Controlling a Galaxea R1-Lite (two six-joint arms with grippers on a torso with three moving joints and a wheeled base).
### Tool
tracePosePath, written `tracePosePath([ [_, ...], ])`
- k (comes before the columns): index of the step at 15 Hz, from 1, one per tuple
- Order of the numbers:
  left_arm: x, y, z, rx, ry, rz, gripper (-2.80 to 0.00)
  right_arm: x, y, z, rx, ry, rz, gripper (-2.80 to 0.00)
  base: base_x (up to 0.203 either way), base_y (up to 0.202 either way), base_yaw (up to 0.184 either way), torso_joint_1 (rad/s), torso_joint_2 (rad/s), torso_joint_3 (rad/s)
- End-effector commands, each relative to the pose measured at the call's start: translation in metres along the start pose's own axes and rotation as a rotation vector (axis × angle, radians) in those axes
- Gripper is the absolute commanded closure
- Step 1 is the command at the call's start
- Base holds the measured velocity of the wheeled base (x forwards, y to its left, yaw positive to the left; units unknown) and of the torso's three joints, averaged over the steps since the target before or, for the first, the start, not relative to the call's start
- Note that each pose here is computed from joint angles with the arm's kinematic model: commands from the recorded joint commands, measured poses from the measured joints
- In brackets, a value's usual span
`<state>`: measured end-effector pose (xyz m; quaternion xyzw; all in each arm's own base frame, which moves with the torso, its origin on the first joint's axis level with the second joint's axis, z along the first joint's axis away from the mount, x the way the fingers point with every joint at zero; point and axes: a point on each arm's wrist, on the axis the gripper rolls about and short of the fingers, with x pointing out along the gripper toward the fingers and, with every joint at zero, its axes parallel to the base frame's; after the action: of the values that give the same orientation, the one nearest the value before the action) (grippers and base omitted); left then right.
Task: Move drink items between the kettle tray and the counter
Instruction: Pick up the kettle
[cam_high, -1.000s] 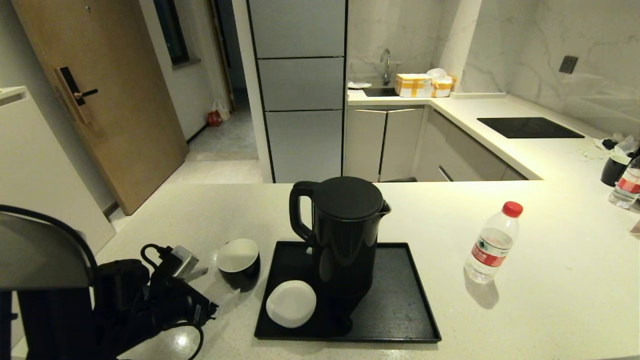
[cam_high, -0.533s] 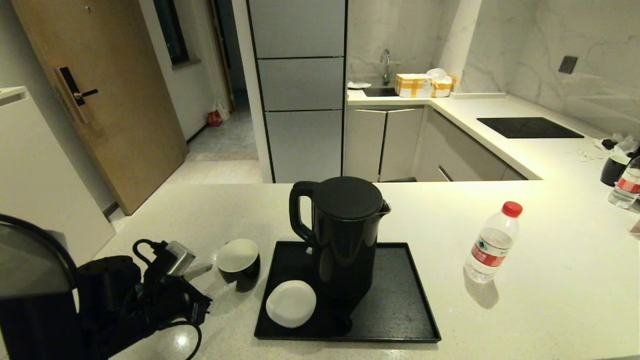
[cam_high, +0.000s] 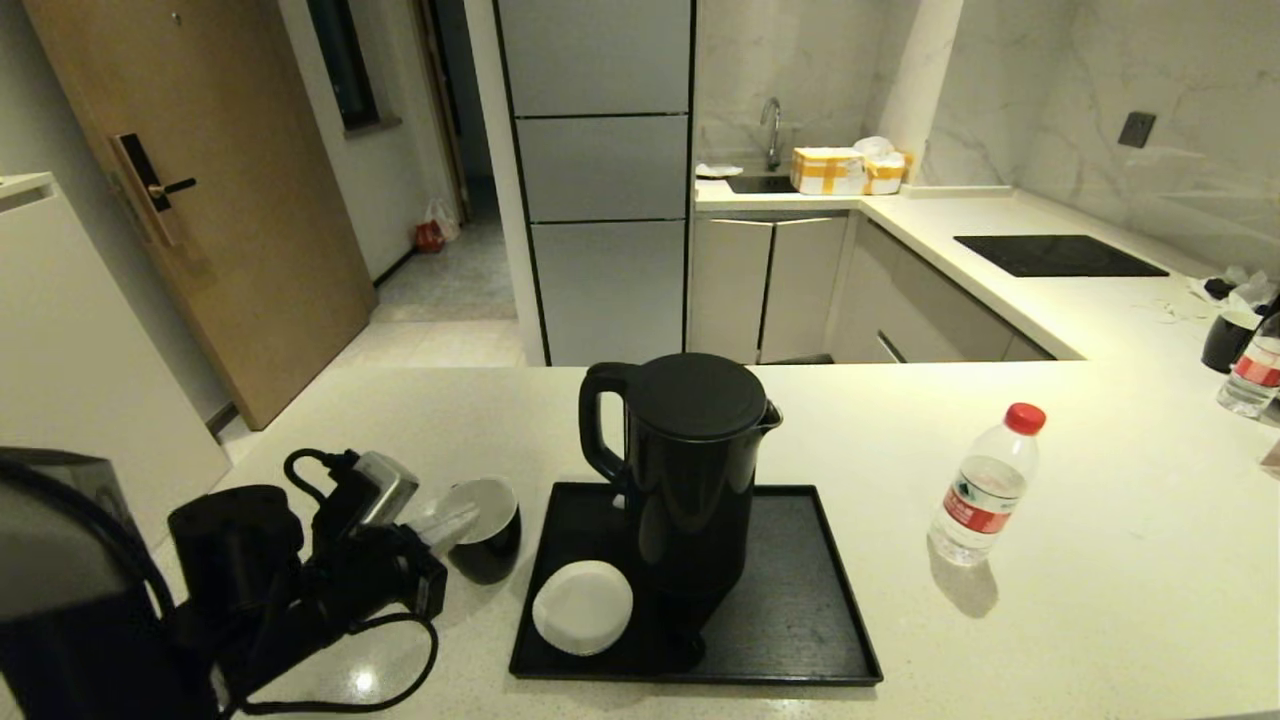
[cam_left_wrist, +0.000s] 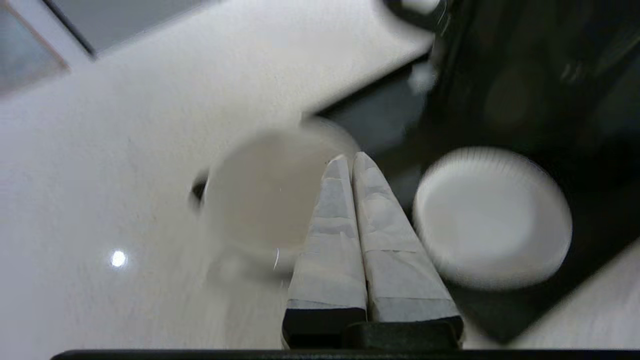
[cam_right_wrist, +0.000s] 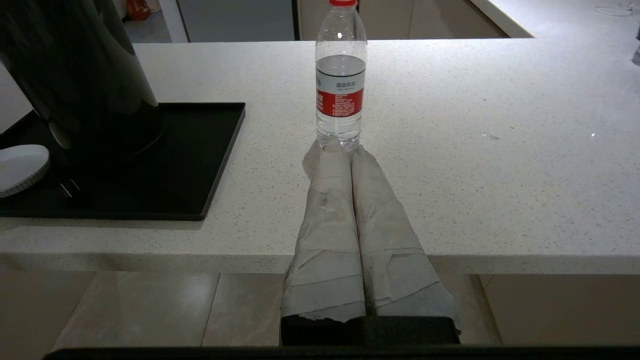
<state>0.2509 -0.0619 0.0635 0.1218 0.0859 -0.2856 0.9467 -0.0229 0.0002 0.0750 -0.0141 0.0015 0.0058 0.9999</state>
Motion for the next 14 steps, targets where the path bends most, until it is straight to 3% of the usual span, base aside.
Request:
tracePosePath([
  [1,0.021,-0.007,0.014,0.014,-0.065,-0.014,0.00,0.000,0.000,0.000,-0.001,0.001,-0.001,0.00,0.000,0.000,0.000,0.000,0.00,0.000],
  [7,0.062,-0.011,0.040,0.005,-0.041,-0.042,0.00,0.000,0.000,0.000,-0.001,0.001,0.001,0.00,0.000,0.000,0.000,0.000,0.00,0.000],
  [8,0.069,-0.009,0.043,0.005,-0.043,-0.043,-2.80,0.000,0.000,0.000,-0.001,0.001,-0.001,0.00,0.000,0.000,0.000,0.000,0.00,0.000],
  [14,0.112,-0.003,0.039,0.004,-0.036,-0.054,-2.80,0.000,0.000,0.000,-0.001,0.001,0.002,0.00,0.000,0.000,0.000,0.000,0.00,0.000],
])
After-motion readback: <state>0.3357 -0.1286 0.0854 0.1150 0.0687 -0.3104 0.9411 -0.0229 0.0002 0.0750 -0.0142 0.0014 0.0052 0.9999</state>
